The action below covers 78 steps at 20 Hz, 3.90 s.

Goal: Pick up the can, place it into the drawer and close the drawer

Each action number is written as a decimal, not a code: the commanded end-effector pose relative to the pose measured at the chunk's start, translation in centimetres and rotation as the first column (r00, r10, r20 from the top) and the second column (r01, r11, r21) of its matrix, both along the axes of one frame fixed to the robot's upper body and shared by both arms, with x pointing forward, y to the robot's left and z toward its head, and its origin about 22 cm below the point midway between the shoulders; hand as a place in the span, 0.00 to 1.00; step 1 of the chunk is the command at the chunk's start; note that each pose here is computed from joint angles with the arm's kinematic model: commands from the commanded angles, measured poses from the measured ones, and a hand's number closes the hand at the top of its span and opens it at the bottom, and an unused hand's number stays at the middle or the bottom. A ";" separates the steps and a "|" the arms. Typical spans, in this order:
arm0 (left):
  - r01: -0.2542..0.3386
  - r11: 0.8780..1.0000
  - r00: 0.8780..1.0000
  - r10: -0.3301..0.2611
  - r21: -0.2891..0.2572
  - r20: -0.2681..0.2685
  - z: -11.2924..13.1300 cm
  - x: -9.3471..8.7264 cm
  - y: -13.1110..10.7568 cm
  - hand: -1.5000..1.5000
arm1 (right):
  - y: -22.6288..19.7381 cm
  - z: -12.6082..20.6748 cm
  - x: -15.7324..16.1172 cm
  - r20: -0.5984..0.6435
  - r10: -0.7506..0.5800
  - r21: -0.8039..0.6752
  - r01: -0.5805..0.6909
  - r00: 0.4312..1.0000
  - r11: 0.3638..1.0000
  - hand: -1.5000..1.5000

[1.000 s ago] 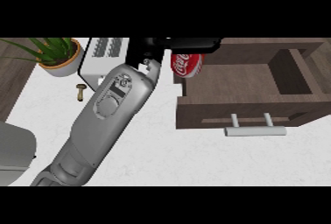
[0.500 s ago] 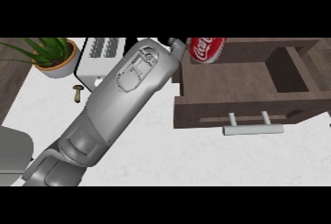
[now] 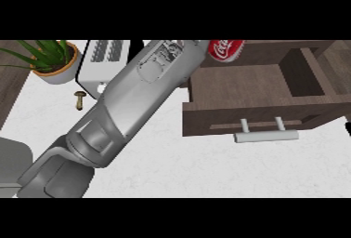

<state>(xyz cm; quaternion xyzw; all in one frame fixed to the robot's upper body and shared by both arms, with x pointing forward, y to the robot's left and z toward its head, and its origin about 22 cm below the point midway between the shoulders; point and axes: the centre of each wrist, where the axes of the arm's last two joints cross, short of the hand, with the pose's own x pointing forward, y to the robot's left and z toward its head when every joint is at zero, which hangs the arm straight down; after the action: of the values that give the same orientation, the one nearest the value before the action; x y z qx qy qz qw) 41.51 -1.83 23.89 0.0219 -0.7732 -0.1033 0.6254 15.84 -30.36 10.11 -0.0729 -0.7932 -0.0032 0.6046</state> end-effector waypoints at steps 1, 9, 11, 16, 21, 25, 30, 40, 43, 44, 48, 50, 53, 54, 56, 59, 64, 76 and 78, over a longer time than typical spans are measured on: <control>-0.023 0.999 1.000 0.023 0.029 -0.006 0.0 0.3 -0.6 1.00 | -0.5 -1.0 -0.7 0.009 0.003 0.004 -0.004 1.000 1.000 0.00; -0.060 0.997 0.998 0.060 0.053 0.000 -3.4 1.3 0.6 1.00 | 0.0 -0.7 0.3 0.008 0.014 -0.023 -0.014 1.000 1.000 0.00; -0.086 0.994 0.996 0.085 0.068 0.020 -3.0 1.1 0.1 1.00 | 0.7 0.3 0.3 0.024 0.026 0.010 -0.027 0.999 1.000 0.00; -0.091 0.991 0.996 0.089 0.100 0.021 -4.9 1.5 0.8 1.00 | 0.4 1.4 1.6 0.029 0.033 -0.002 -0.033 0.999 0.999 0.00; -0.117 0.982 0.993 0.111 0.151 0.046 -6.0 1.6 1.0 1.00 | 1.6 1.1 2.8 0.042 0.040 0.006 -0.040 0.998 0.999 0.00; -0.119 0.978 0.992 0.110 0.171 0.059 -5.8 1.2 0.5 1.00 | 0.9 1.4 3.3 0.053 0.049 -0.006 -0.049 0.997 0.999 0.00; -0.174 0.972 0.984 0.167 0.159 0.052 -7.0 1.1 0.8 0.00 | 0.8 1.0 3.4 0.023 0.038 -0.016 -0.038 0.999 0.999 0.00; -0.238 0.965 0.971 0.232 0.111 0.060 -7.4 1.3 1.2 0.00 | 1.4 1.1 2.9 0.058 0.070 -0.029 -0.068 0.996 0.997 0.00; -0.238 0.966 0.971 0.232 0.098 0.063 -8.3 0.9 1.2 0.00 | 1.4 2.0 3.3 0.099 0.043 -0.131 -0.030 0.994 0.991 0.00; -0.228 0.971 0.973 0.226 0.077 0.038 -7.0 1.3 1.0 0.00 | 1.0 3.2 2.6 0.128 0.014 -0.169 0.008 0.992 0.986 0.00; -0.215 0.975 0.977 0.214 0.050 0.020 -7.6 1.0 1.0 0.00 | 0.9 4.3 1.8 0.161 0.055 -0.326 0.000 0.985 0.945 0.00; -0.202 0.979 0.979 0.202 0.020 0.006 -7.0 1.3 1.1 0.00 | 1.4 4.7 1.9 0.177 0.061 -0.361 0.007 0.982 0.933 0.00; -0.210 0.978 0.977 0.210 -0.012 0.024 -6.4 0.9 0.5 0.00 | 1.9 4.1 2.4 0.190 0.101 -0.426 -0.011 0.977 0.905 0.00; -0.211 0.977 0.977 0.212 -0.020 0.025 -7.7 0.9 1.1 0.00 | 1.4 5.2 2.4 0.205 0.098 -0.445 0.003 0.974 0.896 0.00; -0.208 0.977 0.978 0.209 -0.036 0.022 -6.5 0.9 0.6 0.00 | 1.7 4.0 3.1 0.182 0.095 -0.503 0.010 0.979 0.864 0.00; -0.220 0.974 0.974 0.222 -0.045 0.050 -5.7 0.9 0.3 0.00 | 3.2 4.9 4.3 0.226 0.081 -0.591 0.070 0.971 0.804 0.00; -0.217 0.975 0.974 0.219 -0.035 0.058 -4.9 0.5 -0.5 0.00 | 4.7 4.1 5.1 0.183 0.049 -0.748 0.107 0.982 0.656 0.00; -0.222 0.974 0.974 0.224 -0.048 0.023 -4.7 0.6 1.0 0.00 | 7.3 -3.1 9.8 0.087 -0.008 -0.904 0.082 0.996 0.419 0.00; -0.226 0.973 0.973 0.227 -0.042 0.027 -4.8 0.2 1.1 0.00 | 8.1 -3.8 12.0 0.105 -0.052 -0.882 0.117 0.993 0.457 0.00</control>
<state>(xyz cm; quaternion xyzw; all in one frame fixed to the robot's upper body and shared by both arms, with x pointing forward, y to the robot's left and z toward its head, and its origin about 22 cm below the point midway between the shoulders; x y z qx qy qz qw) 42.17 -1.00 19.51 0.0943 -0.7786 -0.0163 0.6202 25.50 -23.48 7.90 -0.3997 -0.7000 0.3859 0.4486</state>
